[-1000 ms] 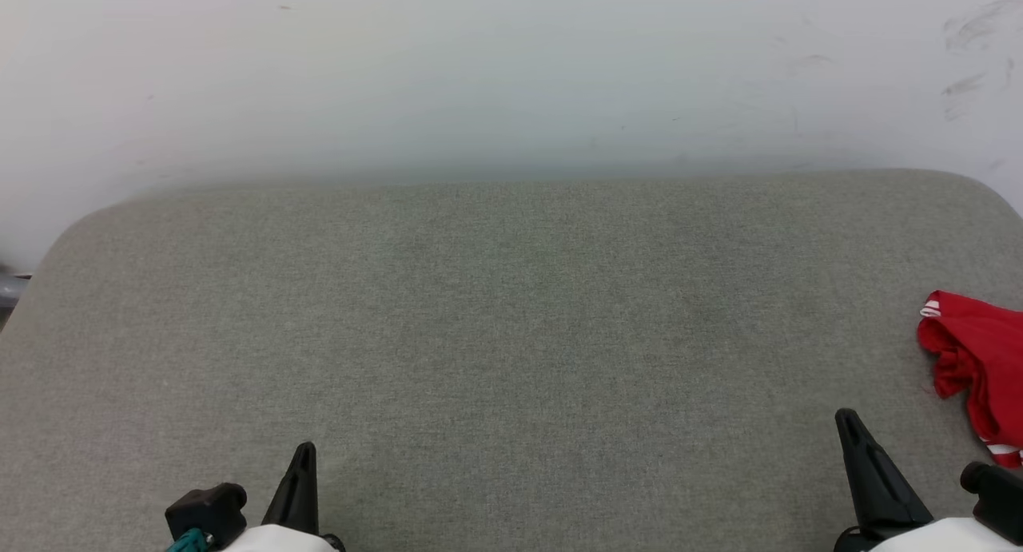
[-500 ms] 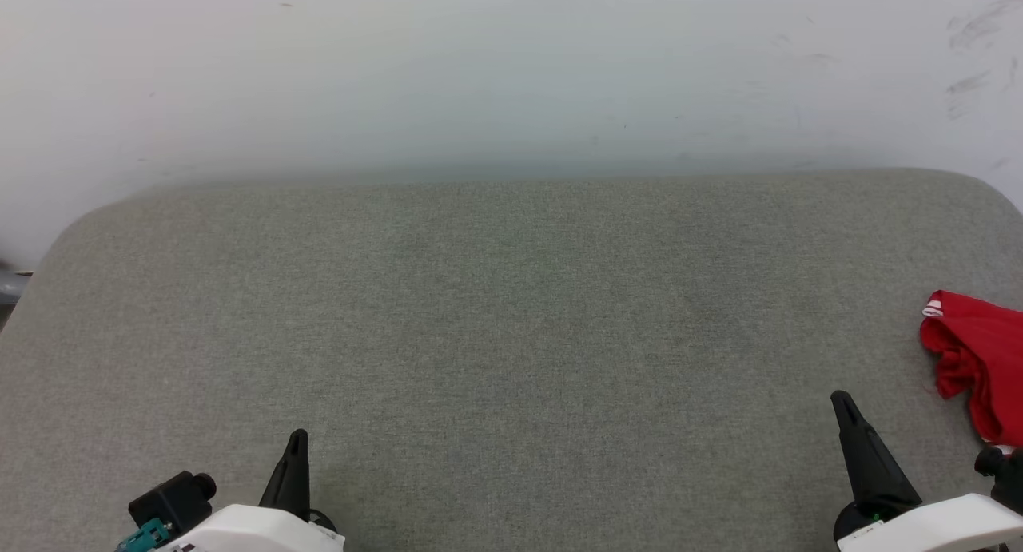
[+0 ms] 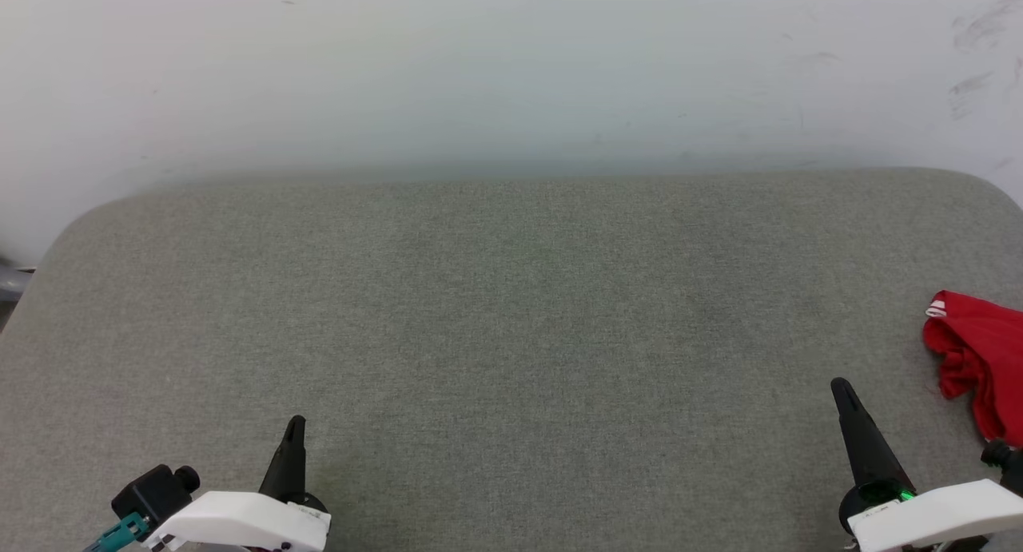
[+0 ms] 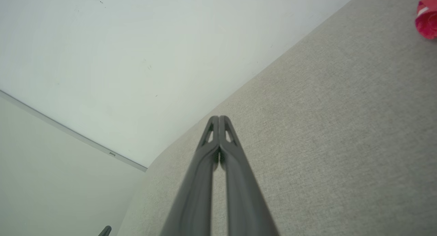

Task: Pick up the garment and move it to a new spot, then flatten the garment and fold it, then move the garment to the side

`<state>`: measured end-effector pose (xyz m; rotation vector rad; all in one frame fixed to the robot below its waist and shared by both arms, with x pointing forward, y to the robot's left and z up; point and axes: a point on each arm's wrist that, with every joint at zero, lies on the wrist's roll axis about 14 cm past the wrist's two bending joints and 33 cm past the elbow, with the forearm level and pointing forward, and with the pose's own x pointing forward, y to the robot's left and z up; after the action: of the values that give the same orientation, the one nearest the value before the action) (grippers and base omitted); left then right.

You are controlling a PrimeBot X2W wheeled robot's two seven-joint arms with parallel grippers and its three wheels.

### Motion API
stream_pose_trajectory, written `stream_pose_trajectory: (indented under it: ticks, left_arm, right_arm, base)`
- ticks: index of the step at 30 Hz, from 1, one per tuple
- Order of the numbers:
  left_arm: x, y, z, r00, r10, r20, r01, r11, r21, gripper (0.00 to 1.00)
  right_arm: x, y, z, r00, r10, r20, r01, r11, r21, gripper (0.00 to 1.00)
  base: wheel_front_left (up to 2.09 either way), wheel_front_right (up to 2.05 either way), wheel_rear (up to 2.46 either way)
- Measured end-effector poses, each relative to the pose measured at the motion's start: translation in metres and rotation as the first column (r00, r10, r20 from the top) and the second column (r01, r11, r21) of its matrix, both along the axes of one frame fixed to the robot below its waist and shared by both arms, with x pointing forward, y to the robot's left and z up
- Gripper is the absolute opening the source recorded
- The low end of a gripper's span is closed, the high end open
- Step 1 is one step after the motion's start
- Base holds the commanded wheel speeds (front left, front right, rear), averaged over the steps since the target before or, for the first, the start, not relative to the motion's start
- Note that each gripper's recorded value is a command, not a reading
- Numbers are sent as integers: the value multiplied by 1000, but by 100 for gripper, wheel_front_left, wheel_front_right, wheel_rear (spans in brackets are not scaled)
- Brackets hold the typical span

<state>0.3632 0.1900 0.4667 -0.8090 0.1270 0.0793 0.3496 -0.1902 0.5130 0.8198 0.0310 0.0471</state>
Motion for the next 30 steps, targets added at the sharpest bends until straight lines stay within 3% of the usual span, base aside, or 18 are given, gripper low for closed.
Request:
stream_pose_trajectory:
  ticks: [13, 30]
  left_arm:
    - [5, 2, 5, 1000, 18, 10, -16, 988, -156, 0]
    - [11, 4, 12, 999, 35, 25, -25, 942, -334, 0]
  right_arm:
    - [7, -2, -3, 1000, -9, -8, 10, 988, 157, 0]
    - [16, -4, -4, 1000, -20, -16, 24, 944, 330, 0]
  base:
    - [0, 0, 0]
    - [0, 0, 0]
